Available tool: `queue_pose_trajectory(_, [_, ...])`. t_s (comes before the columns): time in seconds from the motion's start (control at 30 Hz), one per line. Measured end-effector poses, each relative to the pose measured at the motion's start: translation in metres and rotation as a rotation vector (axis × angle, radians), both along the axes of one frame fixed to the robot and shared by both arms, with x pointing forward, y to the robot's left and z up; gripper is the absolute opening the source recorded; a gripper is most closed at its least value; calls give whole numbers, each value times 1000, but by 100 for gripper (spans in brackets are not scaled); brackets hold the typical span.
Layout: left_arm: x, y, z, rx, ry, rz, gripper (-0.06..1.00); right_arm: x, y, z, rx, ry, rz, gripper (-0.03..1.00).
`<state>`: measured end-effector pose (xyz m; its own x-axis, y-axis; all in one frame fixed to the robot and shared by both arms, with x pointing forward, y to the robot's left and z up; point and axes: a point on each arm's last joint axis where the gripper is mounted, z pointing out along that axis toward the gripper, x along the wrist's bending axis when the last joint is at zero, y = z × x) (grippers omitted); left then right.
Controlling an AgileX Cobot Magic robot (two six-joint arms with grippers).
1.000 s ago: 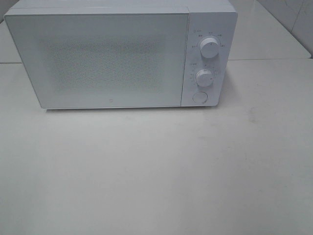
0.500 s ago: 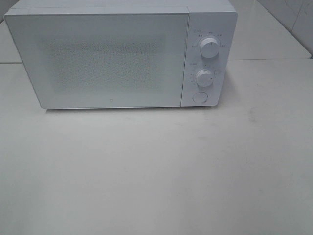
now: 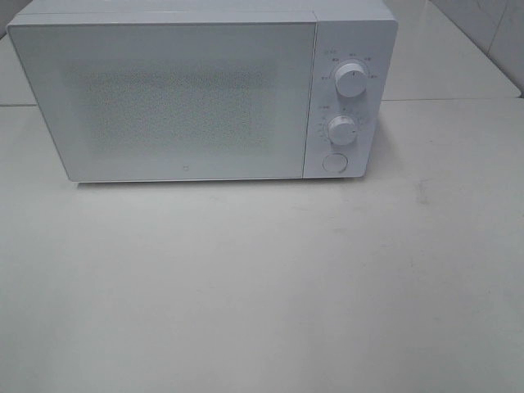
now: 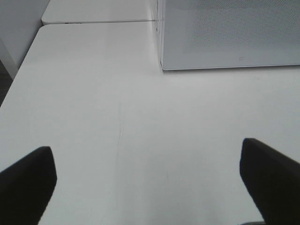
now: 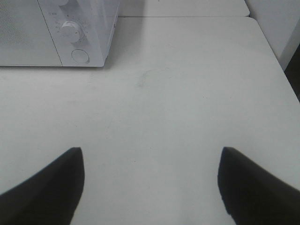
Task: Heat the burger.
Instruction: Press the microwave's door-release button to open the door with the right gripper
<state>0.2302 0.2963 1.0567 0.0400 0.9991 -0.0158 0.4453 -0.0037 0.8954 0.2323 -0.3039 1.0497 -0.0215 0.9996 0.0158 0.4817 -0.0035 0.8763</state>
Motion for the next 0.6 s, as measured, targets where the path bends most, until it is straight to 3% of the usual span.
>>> queue_pose_trajectory(0.6, [0, 0, 0, 0, 0, 0, 99, 4, 0, 7, -1, 3, 1, 76])
